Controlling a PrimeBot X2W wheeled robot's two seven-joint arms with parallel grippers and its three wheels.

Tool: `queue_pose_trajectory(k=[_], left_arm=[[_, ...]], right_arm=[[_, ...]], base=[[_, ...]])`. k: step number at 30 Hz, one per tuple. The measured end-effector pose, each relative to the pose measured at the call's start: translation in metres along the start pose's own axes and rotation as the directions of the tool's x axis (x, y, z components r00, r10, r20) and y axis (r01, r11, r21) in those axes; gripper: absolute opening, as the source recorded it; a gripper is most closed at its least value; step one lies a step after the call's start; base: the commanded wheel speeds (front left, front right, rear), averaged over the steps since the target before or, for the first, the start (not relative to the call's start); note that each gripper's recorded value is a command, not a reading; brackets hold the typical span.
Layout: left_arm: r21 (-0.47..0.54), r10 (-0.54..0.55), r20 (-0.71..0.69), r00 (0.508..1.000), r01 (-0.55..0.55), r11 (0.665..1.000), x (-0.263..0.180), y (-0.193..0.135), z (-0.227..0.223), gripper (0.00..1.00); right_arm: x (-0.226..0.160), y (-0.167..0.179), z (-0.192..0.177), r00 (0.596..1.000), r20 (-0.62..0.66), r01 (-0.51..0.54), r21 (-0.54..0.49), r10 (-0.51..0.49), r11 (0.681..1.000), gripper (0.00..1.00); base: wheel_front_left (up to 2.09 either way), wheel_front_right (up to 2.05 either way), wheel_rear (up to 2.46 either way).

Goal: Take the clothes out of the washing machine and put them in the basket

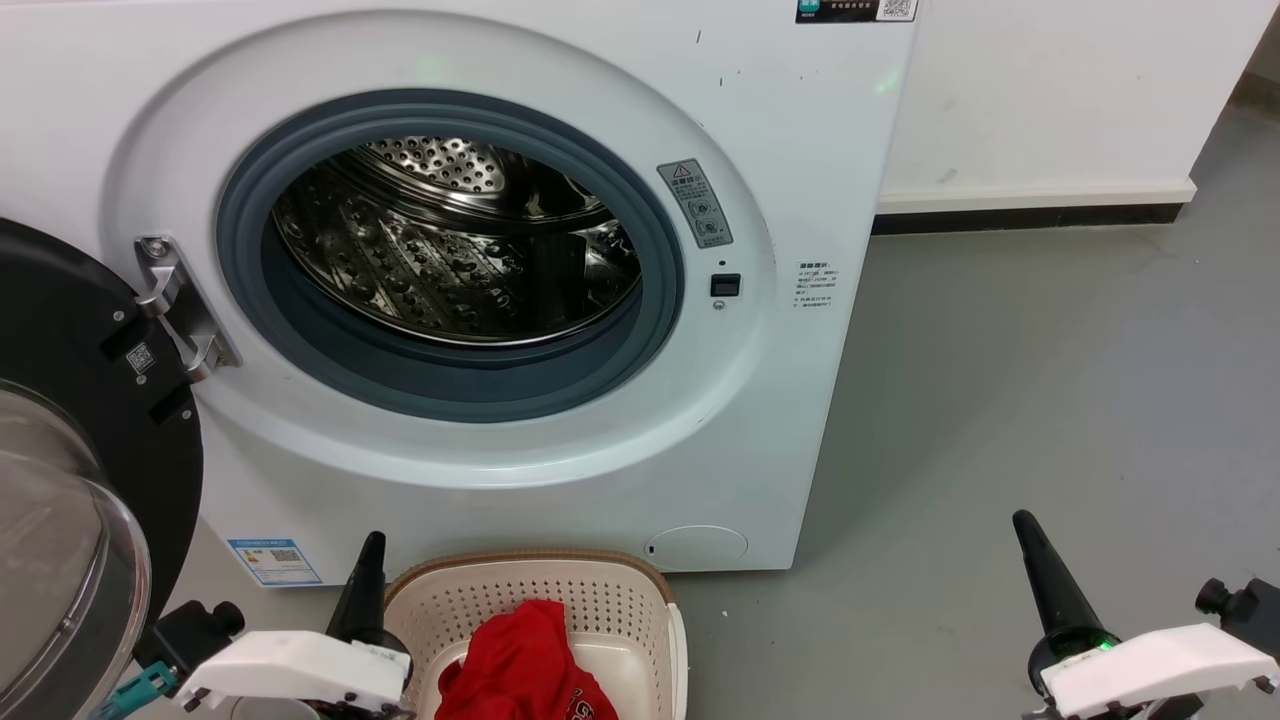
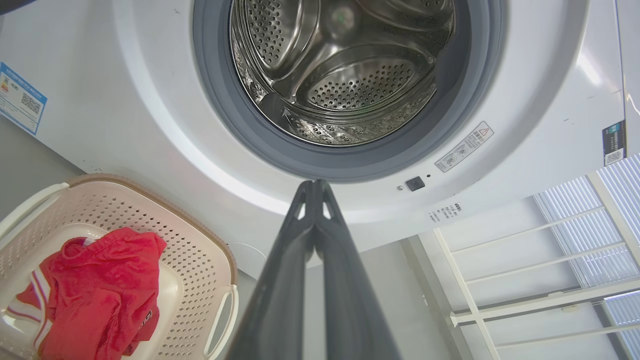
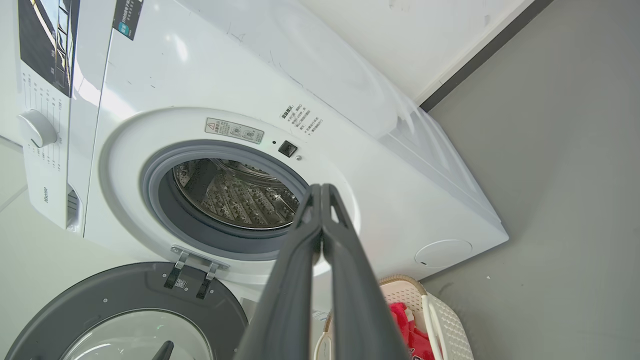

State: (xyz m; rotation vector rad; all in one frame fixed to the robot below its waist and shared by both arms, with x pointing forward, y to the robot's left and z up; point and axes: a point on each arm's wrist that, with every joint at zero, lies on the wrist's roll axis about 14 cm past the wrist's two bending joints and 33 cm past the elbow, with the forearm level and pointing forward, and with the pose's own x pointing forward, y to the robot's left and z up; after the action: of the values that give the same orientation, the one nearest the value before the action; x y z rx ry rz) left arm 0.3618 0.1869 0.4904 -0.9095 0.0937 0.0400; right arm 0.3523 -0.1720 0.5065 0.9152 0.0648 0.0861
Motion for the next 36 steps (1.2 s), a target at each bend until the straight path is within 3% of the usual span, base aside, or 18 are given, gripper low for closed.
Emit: queue_pose_trajectory(k=[16,36], left_arm=[[-0.18,-0.013,0.001,1.0,0.013,0.984,0.007,-0.001,0.004,0.0],[-0.364,-0.031,0.013,0.999,0.033,0.931,0.013,-0.001,0.009,0.0]], right_arm=[[0.008,-0.007,0.006,1.0,0.021,0.013,0.176,-0.017,0.984,0.0],[0.017,-0.012,0.013,0.998,0.047,0.011,0.358,-0.029,0.934,0.0]], base=[[0.0,0.0,0.0],[0.0,0.0,0.0]])
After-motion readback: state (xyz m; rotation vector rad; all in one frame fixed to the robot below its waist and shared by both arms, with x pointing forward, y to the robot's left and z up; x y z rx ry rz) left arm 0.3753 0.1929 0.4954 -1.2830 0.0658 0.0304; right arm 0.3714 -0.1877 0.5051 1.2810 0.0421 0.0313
